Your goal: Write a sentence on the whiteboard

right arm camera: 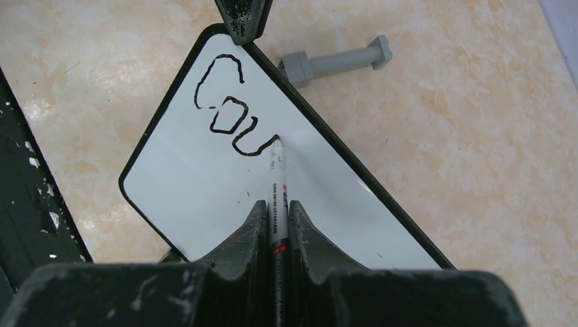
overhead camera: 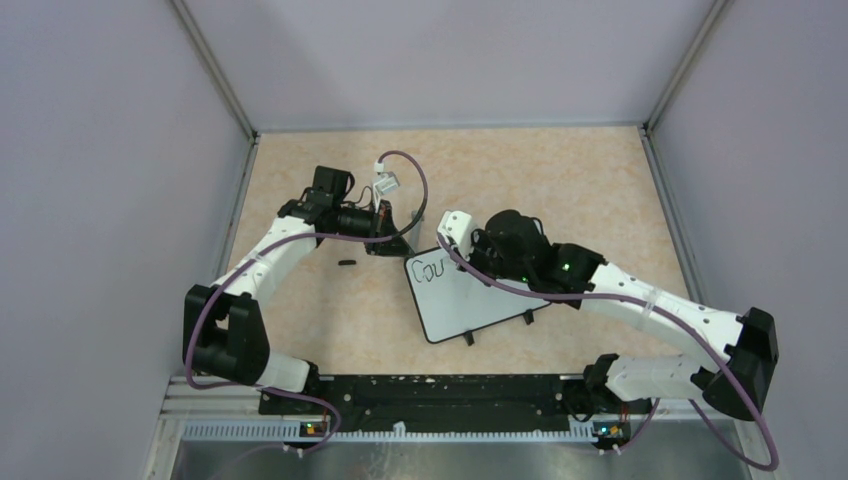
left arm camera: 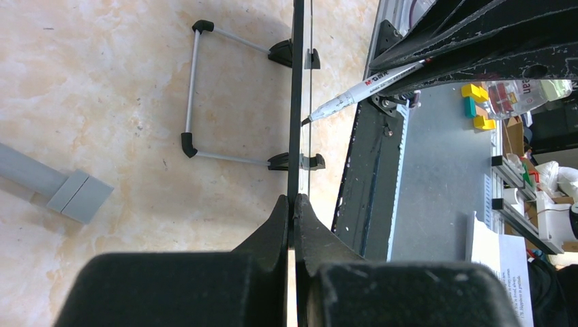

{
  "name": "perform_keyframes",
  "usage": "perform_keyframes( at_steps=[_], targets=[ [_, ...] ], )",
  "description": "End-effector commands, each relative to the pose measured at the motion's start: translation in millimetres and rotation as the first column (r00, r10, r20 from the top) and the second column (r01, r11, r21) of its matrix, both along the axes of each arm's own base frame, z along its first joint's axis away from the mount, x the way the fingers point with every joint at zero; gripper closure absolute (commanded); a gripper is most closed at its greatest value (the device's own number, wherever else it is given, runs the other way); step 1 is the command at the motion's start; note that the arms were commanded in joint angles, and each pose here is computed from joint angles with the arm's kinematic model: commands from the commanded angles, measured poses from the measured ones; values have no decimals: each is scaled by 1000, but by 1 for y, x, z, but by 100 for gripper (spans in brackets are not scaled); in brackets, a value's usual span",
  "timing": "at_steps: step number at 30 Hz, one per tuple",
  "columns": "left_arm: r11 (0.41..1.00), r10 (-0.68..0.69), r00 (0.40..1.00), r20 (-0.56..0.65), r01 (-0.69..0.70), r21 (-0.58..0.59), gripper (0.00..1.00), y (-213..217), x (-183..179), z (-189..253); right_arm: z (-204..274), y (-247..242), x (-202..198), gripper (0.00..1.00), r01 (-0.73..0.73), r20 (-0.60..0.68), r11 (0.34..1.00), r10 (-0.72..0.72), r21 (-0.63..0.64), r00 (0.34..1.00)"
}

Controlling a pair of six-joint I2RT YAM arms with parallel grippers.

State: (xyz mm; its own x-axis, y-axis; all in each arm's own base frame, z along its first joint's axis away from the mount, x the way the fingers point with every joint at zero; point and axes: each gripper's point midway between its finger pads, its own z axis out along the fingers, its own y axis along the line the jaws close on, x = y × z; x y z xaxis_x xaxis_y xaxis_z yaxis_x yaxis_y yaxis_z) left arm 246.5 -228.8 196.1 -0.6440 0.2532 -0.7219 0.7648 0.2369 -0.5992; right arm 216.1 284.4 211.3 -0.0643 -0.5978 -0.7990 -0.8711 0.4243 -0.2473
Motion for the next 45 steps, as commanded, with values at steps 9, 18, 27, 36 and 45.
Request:
perform_keyframes(
  at_steps=[9,18,27,36,45],
  targets=[
    [1000,-26,1000,-17,26,-17,100,-1,-14,4,6,-4,9,100,23,18,1000,-23,8,1000],
    [1000,-26,1000,-18,25,-16,100,-1,-13,3,-11,-5,-3,100,-24,-30,999,23,-24,999],
    [1000,-23,1000,-22,22,-13,100,-1,-12,2,-20,-9,-8,100,-39,-45,998,37,-51,998],
    [1000,-21,1000,-22,21,-10,100,-1,-12,1,-14,-16,-9,100,-31,-29,998,29,-61,999],
    [1000,-22,1000,-18,22,-11,100,-1,-13,2,18,-15,-12,100,-40,2,999,40,3,999]
  ],
)
